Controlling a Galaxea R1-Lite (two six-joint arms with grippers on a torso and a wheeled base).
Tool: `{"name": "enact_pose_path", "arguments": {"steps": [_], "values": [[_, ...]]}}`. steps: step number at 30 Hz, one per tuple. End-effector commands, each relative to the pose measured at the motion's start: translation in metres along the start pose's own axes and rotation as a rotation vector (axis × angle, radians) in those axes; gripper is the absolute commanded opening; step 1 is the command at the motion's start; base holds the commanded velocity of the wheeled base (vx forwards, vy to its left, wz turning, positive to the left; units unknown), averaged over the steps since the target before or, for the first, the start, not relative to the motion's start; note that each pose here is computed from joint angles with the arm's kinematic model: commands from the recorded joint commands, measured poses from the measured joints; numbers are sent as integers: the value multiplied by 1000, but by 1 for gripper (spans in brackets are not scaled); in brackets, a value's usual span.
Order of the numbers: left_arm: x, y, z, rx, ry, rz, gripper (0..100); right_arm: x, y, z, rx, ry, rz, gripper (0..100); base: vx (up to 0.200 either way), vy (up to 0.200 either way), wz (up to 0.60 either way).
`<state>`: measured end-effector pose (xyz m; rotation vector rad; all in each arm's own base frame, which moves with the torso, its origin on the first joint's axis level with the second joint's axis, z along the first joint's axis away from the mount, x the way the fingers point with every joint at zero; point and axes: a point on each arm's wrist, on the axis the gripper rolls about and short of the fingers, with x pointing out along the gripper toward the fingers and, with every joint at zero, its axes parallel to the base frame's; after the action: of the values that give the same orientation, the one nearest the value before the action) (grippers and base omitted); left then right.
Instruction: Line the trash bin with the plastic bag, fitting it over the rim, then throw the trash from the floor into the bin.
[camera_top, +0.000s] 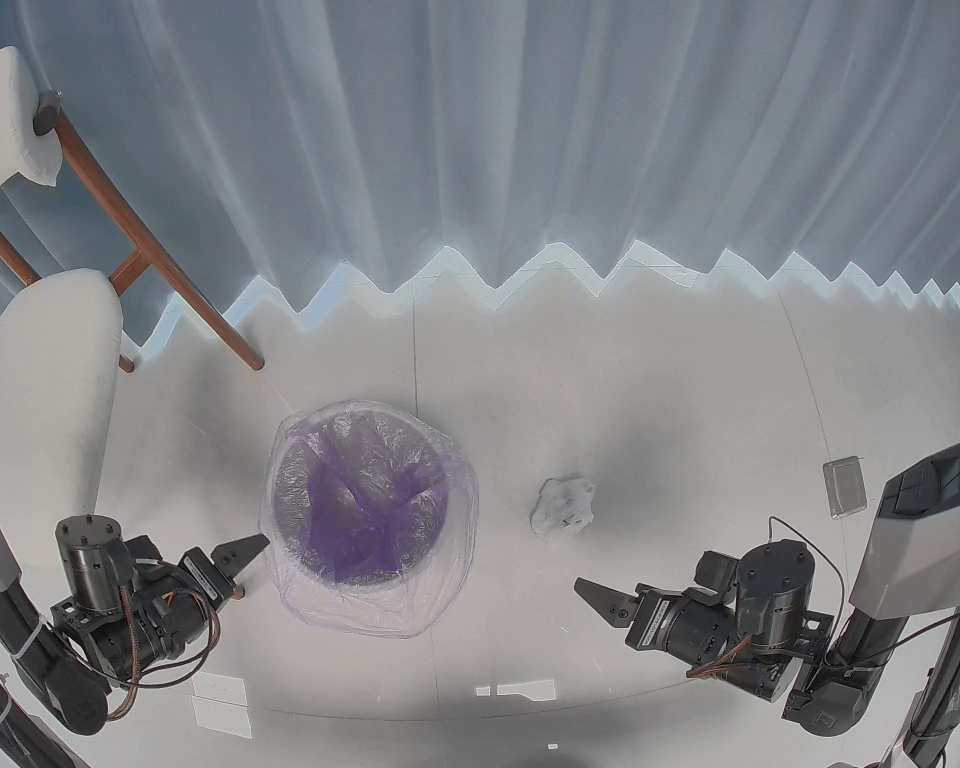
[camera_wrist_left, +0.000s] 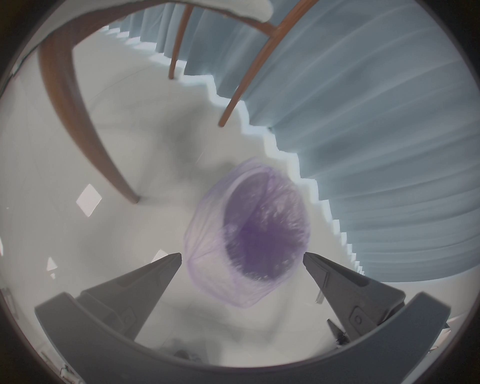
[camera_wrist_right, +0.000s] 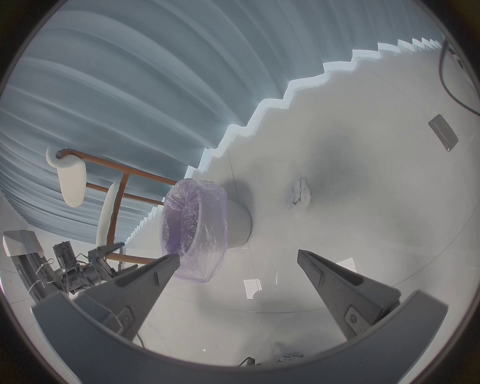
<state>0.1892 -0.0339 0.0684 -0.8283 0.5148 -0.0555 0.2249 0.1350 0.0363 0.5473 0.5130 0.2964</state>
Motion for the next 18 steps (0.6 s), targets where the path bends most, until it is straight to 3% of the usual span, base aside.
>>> {"name": "enact_pose_path", "arguments": {"steps": [1, 3, 7, 8, 11, 16, 18], "values": [[23, 12, -3, 25, -23, 0, 100, 0, -3, -2, -2, 9, -14, 100, 0, 0, 0], [30, 19, -6, 56, 4, 37, 100, 1, -3, -2, -8, 9, -14, 100, 0, 0, 0], [36, 16, -2, 77, 6, 0, 100, 2, -3, -1, -17, 6, -12, 100, 0, 0, 0], [35, 18, 3, 82, 42, -49, 100, 2, -2, -1, -19, 5, -9, 100, 0, 0, 0], [31, 27, 12, 103, 71, -85, 100, 1, -1, 0, -23, -1, -4, 100, 0, 0, 0], [21, 41, 14, 228, 179, -188, 100, 2, 6, 7, -38, -39, 32, 100, 0, 0, 0], [21, 43, 15, 235, 194, -209, 100, 3, 9, 10, -35, -53, 44, 100, 0, 0, 0]]}}
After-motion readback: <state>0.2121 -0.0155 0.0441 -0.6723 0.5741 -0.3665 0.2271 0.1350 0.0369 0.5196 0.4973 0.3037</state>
